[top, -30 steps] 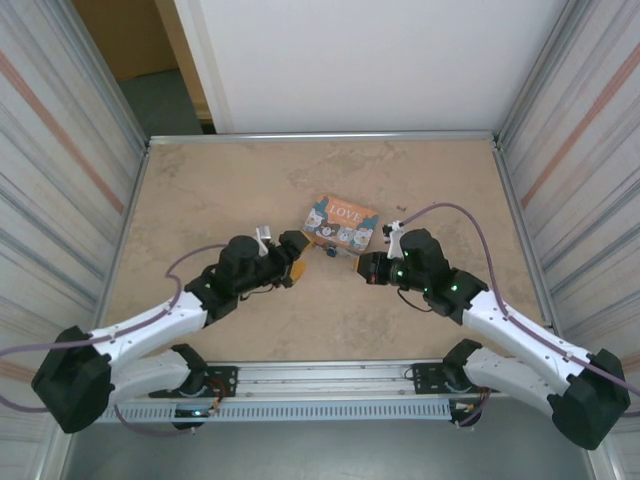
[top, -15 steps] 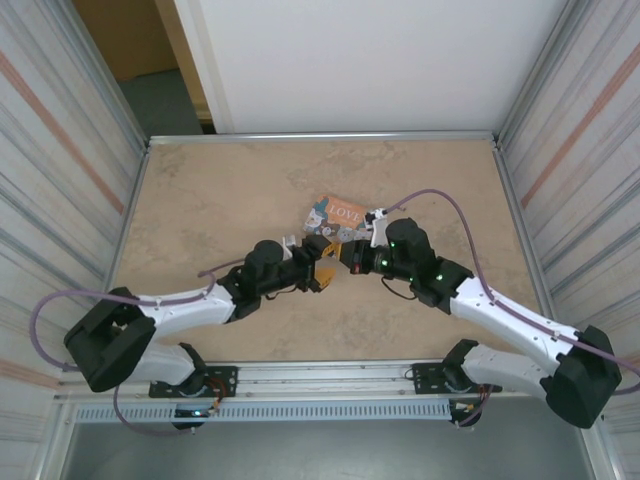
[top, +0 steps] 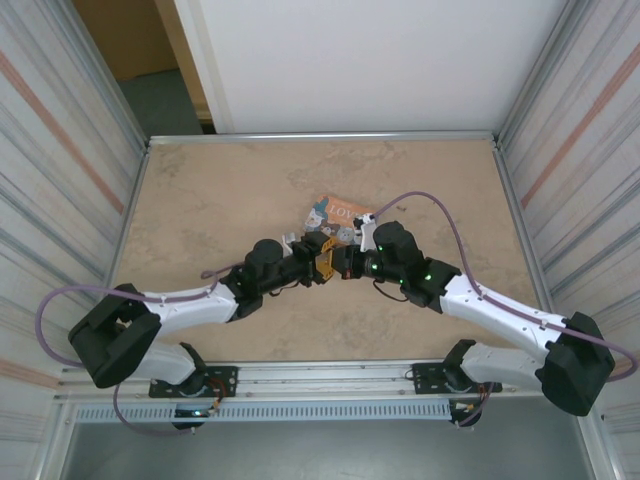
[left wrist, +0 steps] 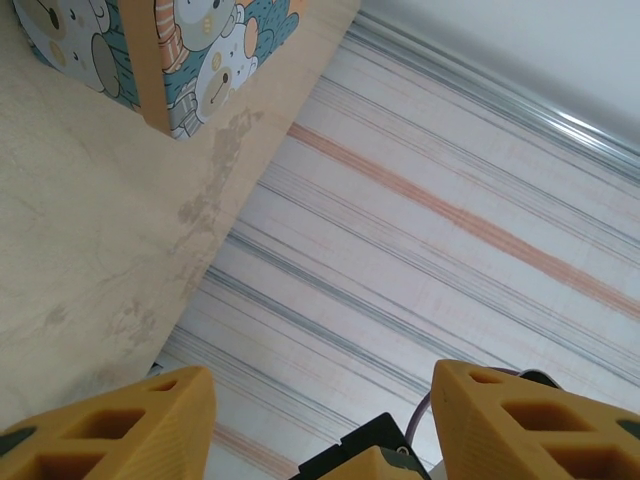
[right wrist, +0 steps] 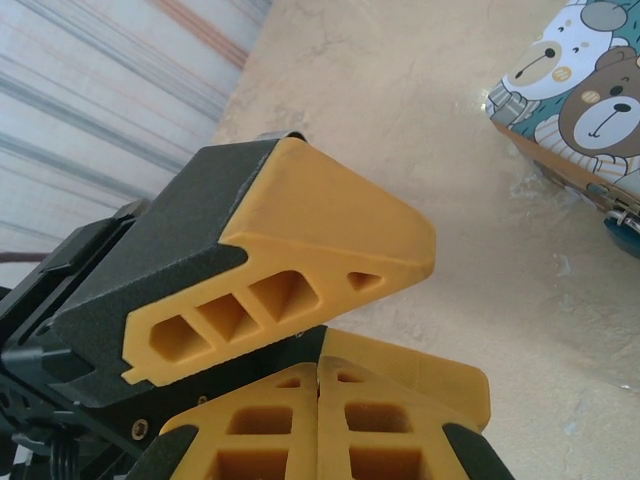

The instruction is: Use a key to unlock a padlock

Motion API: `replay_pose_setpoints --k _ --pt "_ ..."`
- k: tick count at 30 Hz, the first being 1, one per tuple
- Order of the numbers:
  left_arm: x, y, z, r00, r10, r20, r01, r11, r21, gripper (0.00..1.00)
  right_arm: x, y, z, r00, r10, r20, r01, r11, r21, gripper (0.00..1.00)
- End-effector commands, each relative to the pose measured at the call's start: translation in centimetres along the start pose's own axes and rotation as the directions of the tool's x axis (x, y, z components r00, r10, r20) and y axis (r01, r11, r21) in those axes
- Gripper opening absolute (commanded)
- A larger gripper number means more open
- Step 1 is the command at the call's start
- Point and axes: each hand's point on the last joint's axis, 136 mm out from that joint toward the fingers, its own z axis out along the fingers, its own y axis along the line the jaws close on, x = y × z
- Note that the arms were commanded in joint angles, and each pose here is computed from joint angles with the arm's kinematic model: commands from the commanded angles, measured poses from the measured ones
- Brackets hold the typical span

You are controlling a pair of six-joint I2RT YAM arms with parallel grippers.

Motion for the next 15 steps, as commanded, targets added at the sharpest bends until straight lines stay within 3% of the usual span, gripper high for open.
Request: replay_pose_setpoints --k 1,15 --pt "0.52 -1.72 -0.20 1.000 0.002 0.000 -0.002 0.998 0.056 0.54 -1.37 1.14 -0.28 0.999 -0.024 0.046 0.024 1.000 -0.018 0.00" --pt "-0.10 -0.99 -0.90 0.999 0.009 0.038 -0.011 1.000 0.027 0.35 -1.61 0.86 -1.19 0.997 -0.022 0.072 0.022 1.000 0.001 0.00"
